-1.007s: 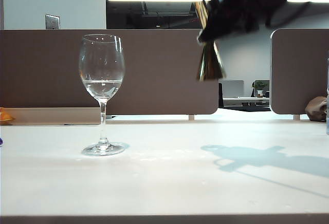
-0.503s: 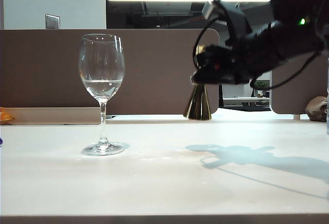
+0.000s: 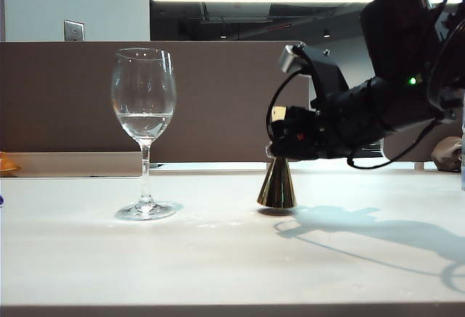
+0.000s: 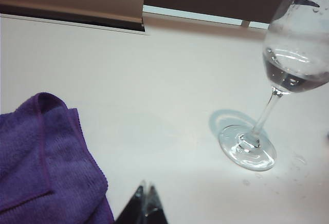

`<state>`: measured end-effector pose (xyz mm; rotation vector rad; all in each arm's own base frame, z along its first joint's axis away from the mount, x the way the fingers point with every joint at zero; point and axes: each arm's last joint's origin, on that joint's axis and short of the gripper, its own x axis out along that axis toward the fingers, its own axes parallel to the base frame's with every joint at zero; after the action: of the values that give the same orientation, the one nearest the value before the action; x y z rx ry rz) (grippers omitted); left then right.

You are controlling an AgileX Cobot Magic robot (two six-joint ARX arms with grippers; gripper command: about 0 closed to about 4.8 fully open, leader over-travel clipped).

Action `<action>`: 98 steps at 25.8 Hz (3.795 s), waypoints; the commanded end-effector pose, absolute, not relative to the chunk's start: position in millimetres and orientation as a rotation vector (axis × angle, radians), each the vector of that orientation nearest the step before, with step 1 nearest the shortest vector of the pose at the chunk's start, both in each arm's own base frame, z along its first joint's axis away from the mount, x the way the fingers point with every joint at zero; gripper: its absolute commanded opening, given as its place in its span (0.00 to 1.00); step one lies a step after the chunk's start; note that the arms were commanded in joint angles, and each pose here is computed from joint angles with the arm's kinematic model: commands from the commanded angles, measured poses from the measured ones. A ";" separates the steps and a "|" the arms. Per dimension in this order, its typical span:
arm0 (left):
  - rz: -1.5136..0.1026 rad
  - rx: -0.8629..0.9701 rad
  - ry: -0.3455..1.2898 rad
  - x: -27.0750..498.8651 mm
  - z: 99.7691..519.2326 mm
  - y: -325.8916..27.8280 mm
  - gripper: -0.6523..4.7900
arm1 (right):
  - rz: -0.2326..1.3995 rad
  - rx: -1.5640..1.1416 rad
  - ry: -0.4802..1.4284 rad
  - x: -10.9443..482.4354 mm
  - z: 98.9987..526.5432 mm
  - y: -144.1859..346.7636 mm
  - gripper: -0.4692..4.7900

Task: Pick up the jigger and pour the water inside into the glass.

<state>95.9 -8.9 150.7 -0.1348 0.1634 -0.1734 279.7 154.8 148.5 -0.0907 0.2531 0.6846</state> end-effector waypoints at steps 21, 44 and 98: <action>-0.177 -0.133 0.151 96.0 152.2 -8.9 0.11 | 0.592 -0.107 0.269 281.8 141.9 157.5 0.70; -0.177 -0.133 0.151 96.1 152.1 -8.9 0.11 | 0.369 -0.110 0.177 140.0 189.2 72.6 0.08; -0.177 -0.133 0.151 96.0 152.2 -8.9 0.11 | 0.180 0.050 0.179 95.5 147.0 12.3 0.08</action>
<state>95.9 -8.9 150.7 -0.1348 0.1630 -0.1735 95.0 12.2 148.7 0.0501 0.1795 0.1792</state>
